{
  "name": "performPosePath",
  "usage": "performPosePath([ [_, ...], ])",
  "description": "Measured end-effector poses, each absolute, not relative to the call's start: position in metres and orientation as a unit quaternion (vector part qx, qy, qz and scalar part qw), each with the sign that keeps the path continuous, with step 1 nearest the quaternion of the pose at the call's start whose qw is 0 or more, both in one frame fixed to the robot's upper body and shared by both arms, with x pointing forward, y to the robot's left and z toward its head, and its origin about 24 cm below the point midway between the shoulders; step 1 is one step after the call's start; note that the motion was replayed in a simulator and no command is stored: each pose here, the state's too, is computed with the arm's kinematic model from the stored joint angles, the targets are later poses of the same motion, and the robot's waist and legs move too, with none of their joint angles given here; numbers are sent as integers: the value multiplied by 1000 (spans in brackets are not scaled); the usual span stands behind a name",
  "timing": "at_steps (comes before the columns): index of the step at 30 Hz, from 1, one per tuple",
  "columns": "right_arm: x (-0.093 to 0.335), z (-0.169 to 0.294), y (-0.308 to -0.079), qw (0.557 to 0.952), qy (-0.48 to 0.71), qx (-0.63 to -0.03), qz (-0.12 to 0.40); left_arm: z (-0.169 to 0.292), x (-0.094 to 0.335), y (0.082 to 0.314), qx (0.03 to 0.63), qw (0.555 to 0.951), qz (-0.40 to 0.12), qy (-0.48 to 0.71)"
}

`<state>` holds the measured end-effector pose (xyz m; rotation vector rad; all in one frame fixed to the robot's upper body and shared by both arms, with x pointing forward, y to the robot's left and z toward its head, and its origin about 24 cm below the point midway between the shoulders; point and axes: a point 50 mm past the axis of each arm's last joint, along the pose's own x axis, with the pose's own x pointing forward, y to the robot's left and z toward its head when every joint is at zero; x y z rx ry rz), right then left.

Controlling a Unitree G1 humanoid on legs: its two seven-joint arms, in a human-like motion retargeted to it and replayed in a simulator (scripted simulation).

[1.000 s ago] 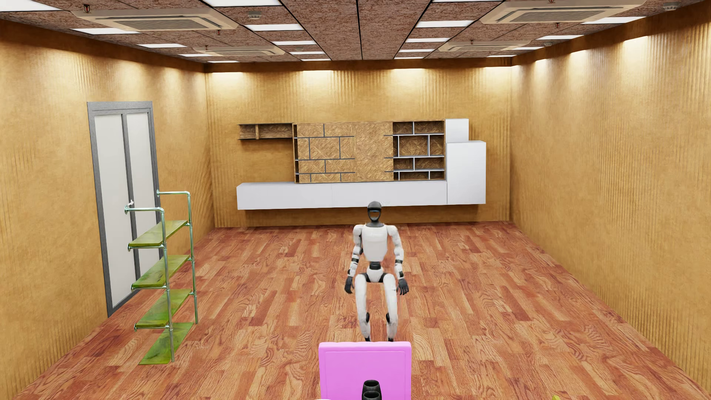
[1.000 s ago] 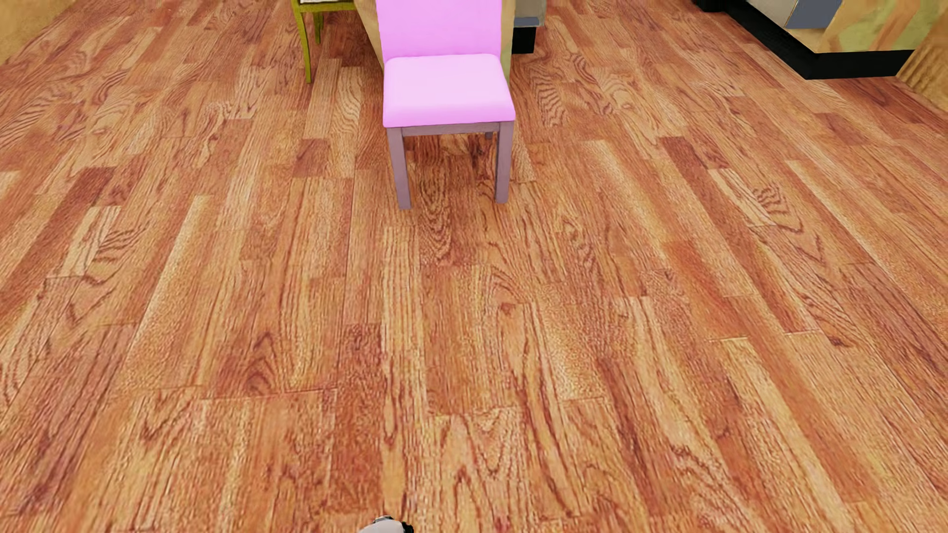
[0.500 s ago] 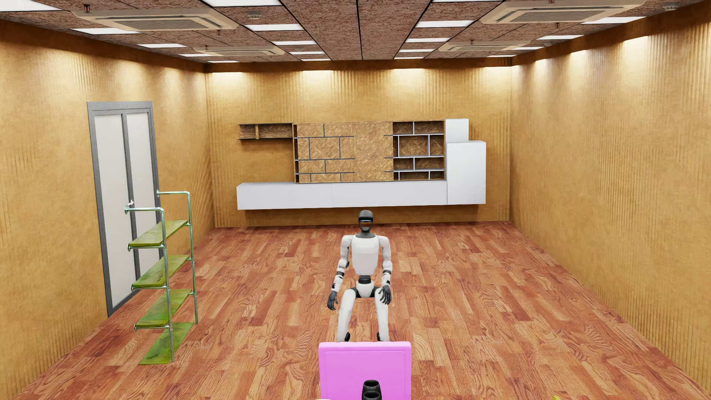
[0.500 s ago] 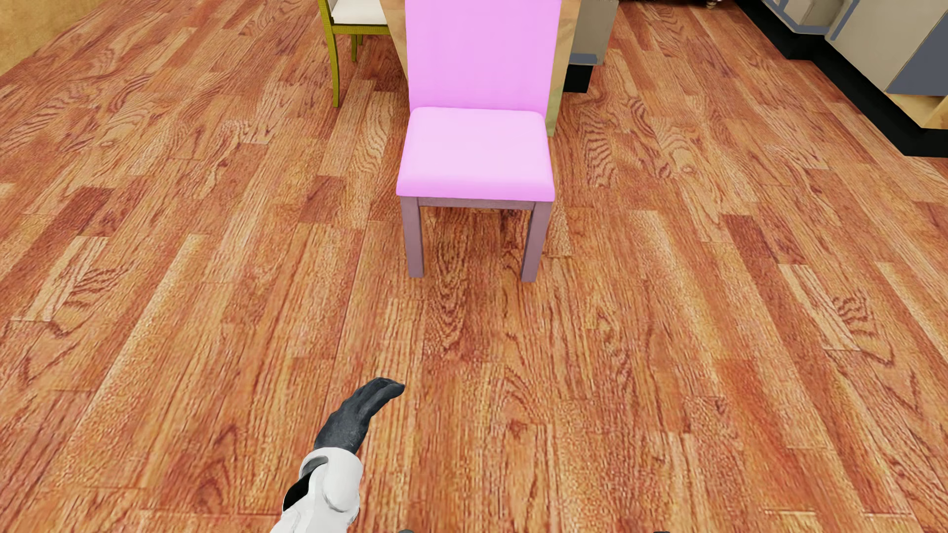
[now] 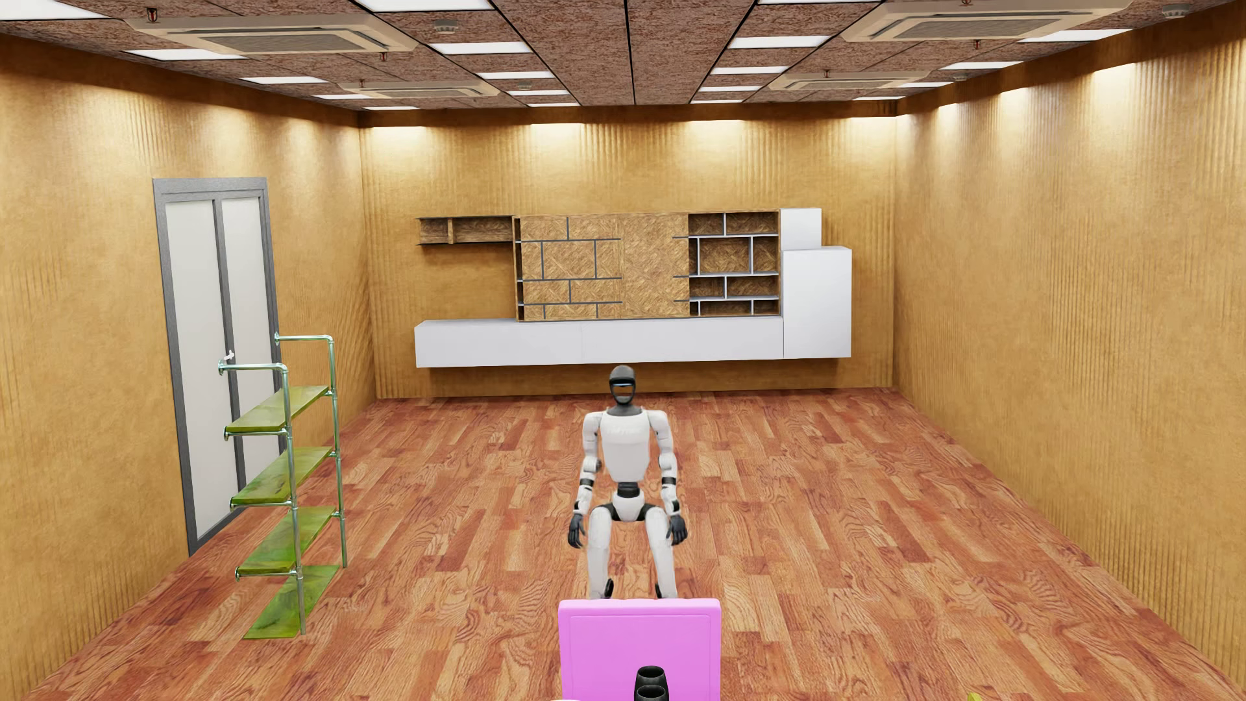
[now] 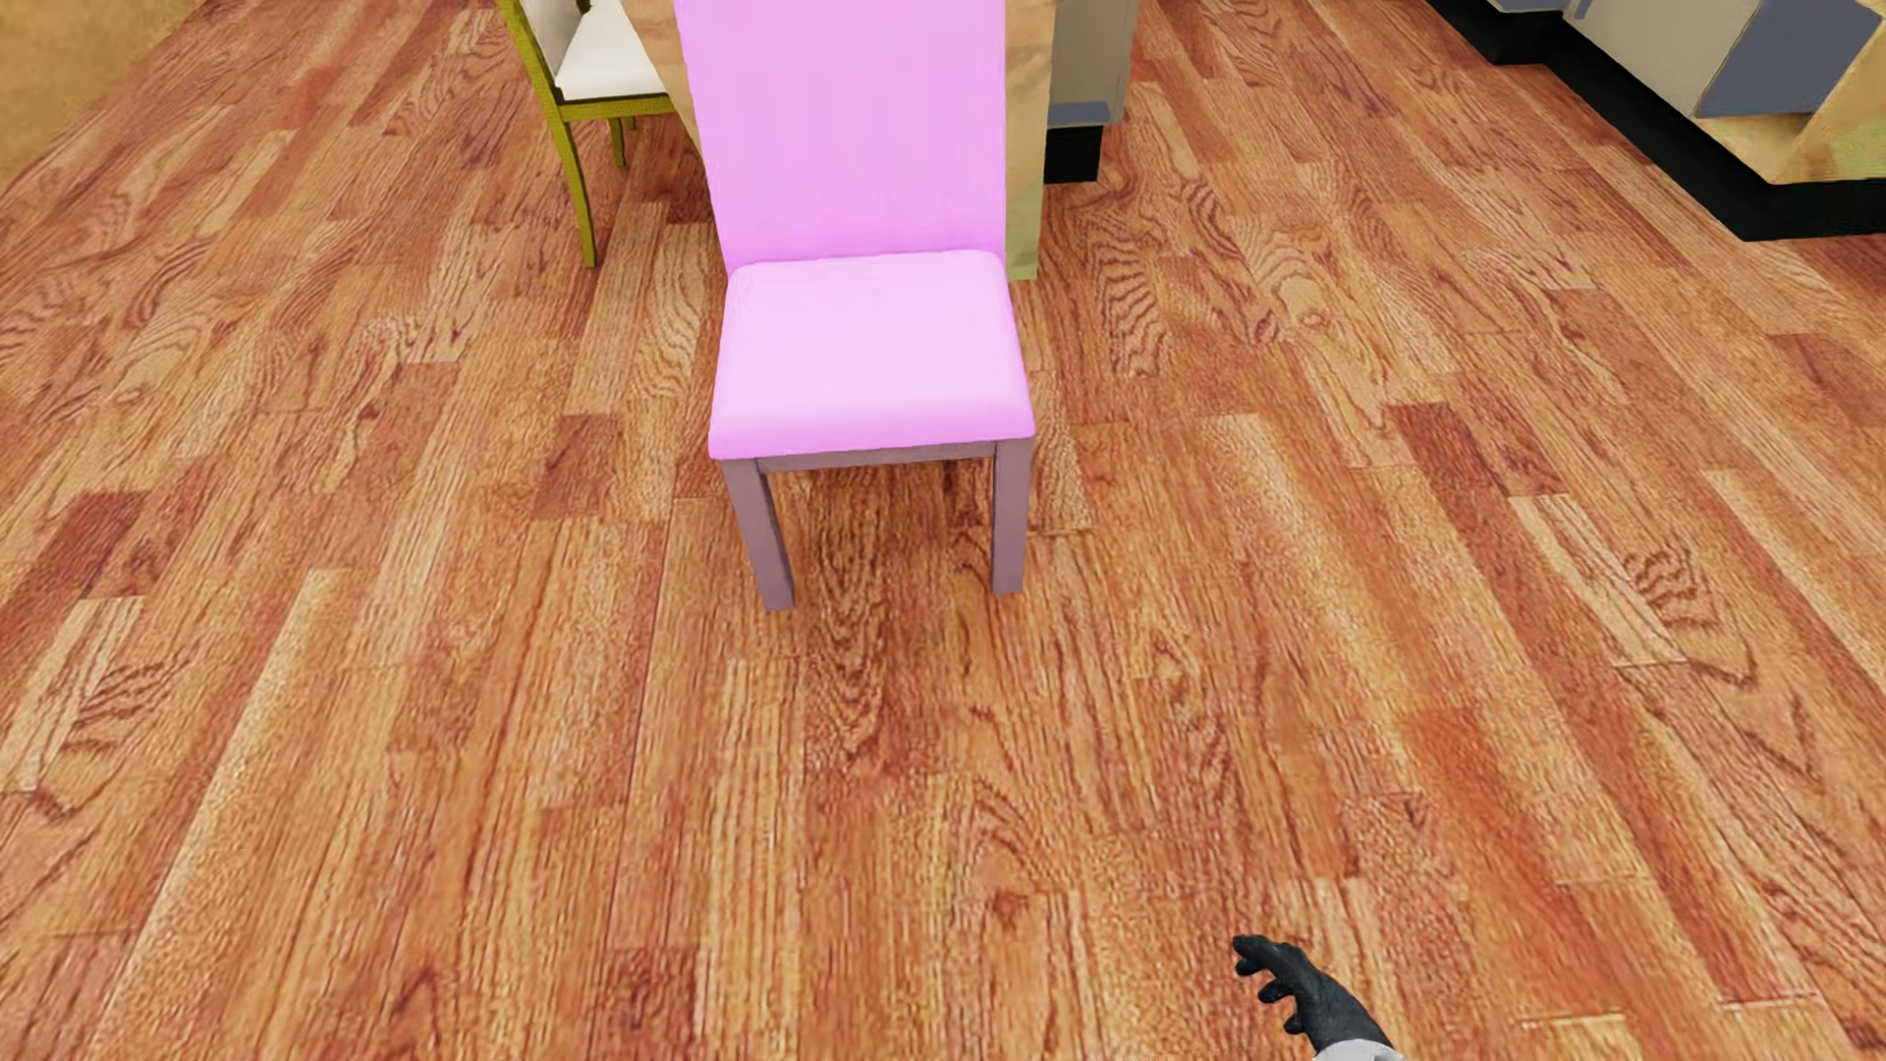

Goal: Approach the pink chair

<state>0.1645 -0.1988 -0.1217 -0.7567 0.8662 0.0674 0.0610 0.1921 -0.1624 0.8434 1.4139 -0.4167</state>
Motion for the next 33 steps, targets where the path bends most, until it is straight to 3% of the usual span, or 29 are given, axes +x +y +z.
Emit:
performPosePath([
  [2, 160, -121, -202, 849, 407, -335, -7, -170, 20, 187, 350, 608, -238, 672],
  [4, 143, -128, -205, 841, 434, -322, -15, -170, 5, 186, 327, 597, -253, 688],
  [7, 102, -147, -208, 795, 522, -308, 1, -167, 28, 192, 345, 638, -202, 658],
  [10, 59, -163, -209, 724, 618, -303, 53, -156, 80, 195, 396, 701, -154, 573],
  [12, 44, -166, -208, 701, 642, -300, 79, -144, 117, 191, 405, 747, -127, 512],
  [15, 46, -163, -207, 722, 623, -295, 61, -124, 158, 182, 416, 795, -104, 429],
  [18, 65, -156, -208, 756, 574, -314, 32, -114, 171, 176, 419, 813, -107, 390],
  [22, 101, -144, -206, 792, 505, -341, 48, -126, 151, 178, 414, 792, -126, 432],
  [27, 124, -131, -207, 822, 449, -348, 37, -154, 95, 189, 401, 716, -153, 550],
  [31, 113, -135, -212, 813, 469, -343, 27, -163, 65, 196, 385, 668, -189, 608],
  [33, 98, -140, -217, 796, 496, -346, 22, -163, 60, 202, 375, 666, -173, 621],
])
